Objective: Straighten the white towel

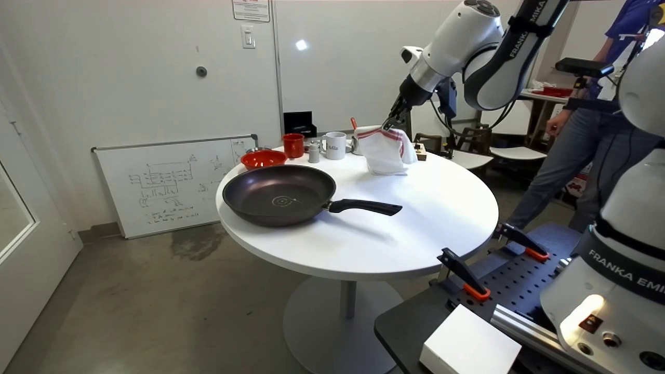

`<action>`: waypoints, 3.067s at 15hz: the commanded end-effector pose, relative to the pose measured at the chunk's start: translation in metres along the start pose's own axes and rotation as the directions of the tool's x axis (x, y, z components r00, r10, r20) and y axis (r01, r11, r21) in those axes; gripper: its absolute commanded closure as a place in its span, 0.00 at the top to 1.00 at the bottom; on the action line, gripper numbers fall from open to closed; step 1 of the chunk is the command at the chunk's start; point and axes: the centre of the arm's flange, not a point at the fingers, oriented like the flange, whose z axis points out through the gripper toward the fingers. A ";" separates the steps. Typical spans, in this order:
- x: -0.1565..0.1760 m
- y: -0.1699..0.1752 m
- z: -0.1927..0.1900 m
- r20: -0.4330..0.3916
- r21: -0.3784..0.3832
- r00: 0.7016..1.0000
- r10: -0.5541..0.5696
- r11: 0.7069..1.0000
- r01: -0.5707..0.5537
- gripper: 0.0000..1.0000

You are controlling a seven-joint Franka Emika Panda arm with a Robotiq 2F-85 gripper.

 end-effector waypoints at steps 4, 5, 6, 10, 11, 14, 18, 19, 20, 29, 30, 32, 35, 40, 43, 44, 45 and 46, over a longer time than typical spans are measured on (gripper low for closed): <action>-0.029 0.019 0.006 -0.140 0.234 0.978 -0.154 0.955 0.184 0.04; -0.037 0.017 0.012 -0.158 0.260 0.971 -0.178 0.941 0.215 0.03; -0.045 0.013 0.019 -0.173 0.284 0.963 -0.206 0.926 0.249 0.04; -0.093 -0.011 0.030 -0.225 0.404 0.936 -0.269 0.849 0.341 0.06; -0.101 -0.021 0.032 -0.238 0.438 0.930 -0.279 0.824 0.359 0.07; -0.109 -0.057 0.037 -0.280 0.536 0.917 -0.284 0.747 0.395 0.06; -0.110 -0.115 0.041 -0.311 0.629 0.907 -0.285 0.653 0.421 0.06; -0.109 -0.127 0.041 -0.311 0.644 0.905 -0.289 0.637 0.425 0.05; -0.108 -0.136 0.041 -0.319 0.650 0.902 -0.291 0.625 0.432 0.31; -0.097 -0.147 0.060 0.041 0.684 0.999 -0.006 0.729 -0.024 0.86; -0.096 -0.147 0.062 0.084 0.676 0.996 0.023 0.733 -0.074 0.95; -0.092 -0.144 0.064 0.173 0.650 0.982 0.070 0.741 -0.167 1.00; -0.089 -0.139 0.067 0.299 0.597 0.945 0.136 0.746 -0.296 1.00; -0.090 -0.135 0.066 0.485 0.456 0.836 0.255 0.743 -0.491 1.00; -0.097 -0.132 0.064 0.566 0.340 0.755 0.331 0.741 -0.580 1.00; -0.100 -0.130 0.064 0.584 0.304 0.731 0.353 0.740 -0.600 1.00; -0.102 -0.127 0.063 0.600 0.274 0.709 0.371 0.737 -0.618 1.00; -0.105 -0.125 0.062 0.613 0.251 0.688 0.388 0.730 -0.635 1.00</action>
